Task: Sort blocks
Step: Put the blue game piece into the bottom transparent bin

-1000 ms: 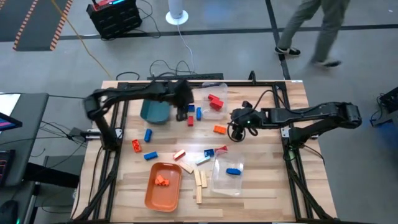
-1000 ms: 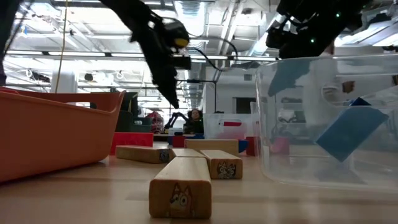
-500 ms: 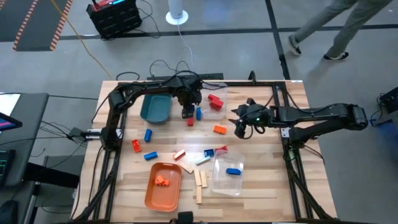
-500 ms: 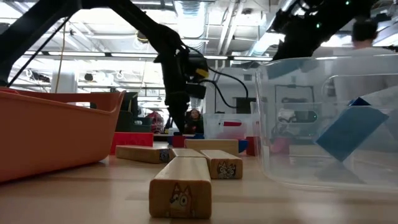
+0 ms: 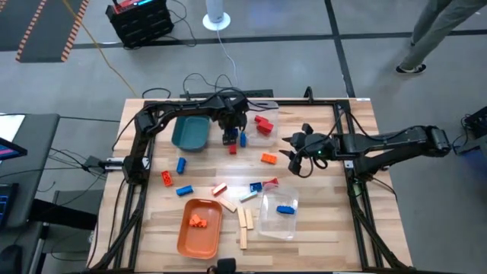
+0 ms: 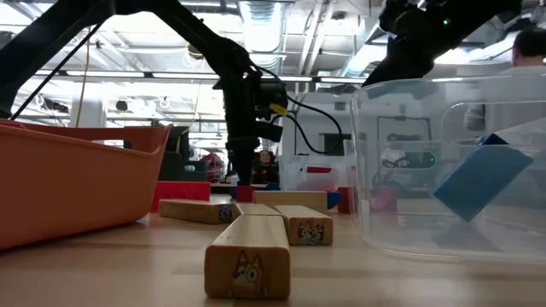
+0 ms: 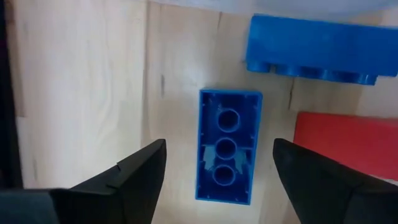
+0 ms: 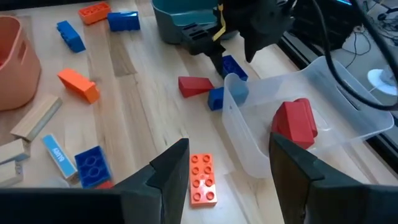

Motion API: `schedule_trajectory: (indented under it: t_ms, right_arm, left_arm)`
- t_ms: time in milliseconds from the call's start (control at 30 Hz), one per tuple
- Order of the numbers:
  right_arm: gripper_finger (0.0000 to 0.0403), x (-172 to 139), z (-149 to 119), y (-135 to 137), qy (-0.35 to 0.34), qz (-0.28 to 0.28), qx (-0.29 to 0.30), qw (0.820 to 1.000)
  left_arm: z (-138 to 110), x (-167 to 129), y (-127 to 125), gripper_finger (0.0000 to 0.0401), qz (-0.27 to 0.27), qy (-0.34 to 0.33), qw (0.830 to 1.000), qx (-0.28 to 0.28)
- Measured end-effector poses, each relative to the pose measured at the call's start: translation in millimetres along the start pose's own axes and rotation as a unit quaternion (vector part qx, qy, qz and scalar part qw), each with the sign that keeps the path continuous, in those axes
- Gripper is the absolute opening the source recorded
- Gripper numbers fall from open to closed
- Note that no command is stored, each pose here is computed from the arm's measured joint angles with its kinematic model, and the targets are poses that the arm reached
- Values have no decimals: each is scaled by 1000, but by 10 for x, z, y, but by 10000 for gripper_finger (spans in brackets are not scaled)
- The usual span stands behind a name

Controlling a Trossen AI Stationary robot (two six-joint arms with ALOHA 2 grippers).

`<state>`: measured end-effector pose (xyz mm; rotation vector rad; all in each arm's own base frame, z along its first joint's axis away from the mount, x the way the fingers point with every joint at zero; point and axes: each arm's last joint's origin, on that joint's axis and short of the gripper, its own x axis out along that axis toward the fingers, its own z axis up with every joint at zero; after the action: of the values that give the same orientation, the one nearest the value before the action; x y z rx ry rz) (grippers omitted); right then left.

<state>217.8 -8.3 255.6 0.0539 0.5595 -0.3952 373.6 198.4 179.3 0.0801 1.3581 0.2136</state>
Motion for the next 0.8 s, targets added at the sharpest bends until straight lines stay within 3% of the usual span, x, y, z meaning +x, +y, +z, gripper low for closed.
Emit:
schedule_trajectory:
  t_ms: [300, 800]
  right_arm:
    - [196, -1, 17, 2, -8, 1, -4, 1000]
    - [196, 0, 18, 3, -9, 1, -10, 1000]
  left_arm:
    - [34, -7, -85, 266, 0, 0, 1000, 15]
    - [36, 28, -103, 264, 19, 14, 999, 29]
